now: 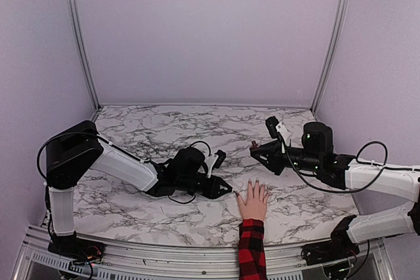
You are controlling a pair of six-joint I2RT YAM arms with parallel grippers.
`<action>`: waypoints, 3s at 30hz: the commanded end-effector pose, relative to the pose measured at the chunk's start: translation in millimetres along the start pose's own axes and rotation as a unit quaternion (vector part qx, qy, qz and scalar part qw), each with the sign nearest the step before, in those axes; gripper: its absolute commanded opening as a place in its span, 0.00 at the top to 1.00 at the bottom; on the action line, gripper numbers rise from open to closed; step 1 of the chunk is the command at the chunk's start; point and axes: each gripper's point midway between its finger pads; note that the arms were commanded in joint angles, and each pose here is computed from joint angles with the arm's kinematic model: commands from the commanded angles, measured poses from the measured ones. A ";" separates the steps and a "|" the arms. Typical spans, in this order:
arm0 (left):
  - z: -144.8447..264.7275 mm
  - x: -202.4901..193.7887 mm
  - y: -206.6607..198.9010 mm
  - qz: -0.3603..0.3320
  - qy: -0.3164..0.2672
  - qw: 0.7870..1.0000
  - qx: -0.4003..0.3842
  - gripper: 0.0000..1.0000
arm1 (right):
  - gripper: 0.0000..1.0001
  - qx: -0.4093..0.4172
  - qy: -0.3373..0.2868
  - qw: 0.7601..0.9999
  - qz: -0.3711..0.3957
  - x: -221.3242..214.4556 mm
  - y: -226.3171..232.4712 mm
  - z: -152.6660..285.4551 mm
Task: Paint the nails
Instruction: Paint the nail with the hand.
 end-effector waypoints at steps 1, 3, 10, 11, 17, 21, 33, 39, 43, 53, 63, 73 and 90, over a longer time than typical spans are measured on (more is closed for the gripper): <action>-4.5 4.8 1.8 -0.001 -0.002 1.000 0.001 1.00 | 1.00 -0.007 -0.020 1.000 0.009 9.9 -3.2 2.0; -4.2 5.2 2.8 -0.001 -0.003 1.000 0.002 1.00 | 1.00 -0.008 -0.020 1.000 0.009 10.3 -3.5 2.1; -6.1 3.4 4.8 0.000 0.000 1.000 0.004 1.00 | 1.00 -0.008 -0.019 1.000 0.009 9.3 -3.6 2.1; -6.0 3.5 4.6 0.001 0.000 1.000 0.004 1.00 | 1.00 -0.008 -0.018 1.000 0.009 9.2 -3.6 2.1; -6.4 1.6 6.6 0.001 0.003 1.000 0.006 1.00 | 1.00 -0.009 -0.019 1.000 0.009 9.3 -3.8 2.1; -6.1 2.2 7.8 0.002 0.002 1.000 0.009 1.00 | 1.00 -0.009 -0.019 1.000 0.009 9.5 -3.9 2.1; -6.2 6.0 11.5 0.004 -0.004 1.000 0.017 1.00 | 1.00 -0.009 -0.018 1.000 0.009 8.7 -3.9 2.0; -5.9 6.7 13.8 0.005 -0.005 1.000 0.022 1.00 | 1.00 -0.010 -0.018 1.000 0.009 8.7 -4.2 1.8; -6.5 7.8 14.2 0.005 -0.006 1.000 0.022 1.00 | 1.00 -0.010 -0.018 1.000 0.009 8.5 -4.5 1.8; -7.3 12.8 15.2 0.006 -0.011 1.000 0.023 1.00 | 1.00 -0.012 -0.016 1.000 0.008 7.5 -5.0 1.5; -1.8 20.3 10.9 0.001 -0.020 1.000 0.021 1.00 | 1.00 -0.011 -0.015 1.000 0.008 6.6 -5.0 1.3; 14.7 26.8 8.3 -0.002 -0.036 0.999 0.027 1.00 | 1.00 -0.009 -0.018 1.000 0.009 8.4 -4.2 1.3; 6.6 4.8 -13.4 -0.034 -0.007 0.999 -0.007 1.00 | 1.00 -0.006 -0.021 1.000 0.010 10.5 -2.9 1.5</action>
Point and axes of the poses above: each gripper's point midway between its finger pads, its own z axis back along the fingers, its own y axis along the line the jaws close on, x = y × z, and after that the axes turned 9 degrees about z, right-handed
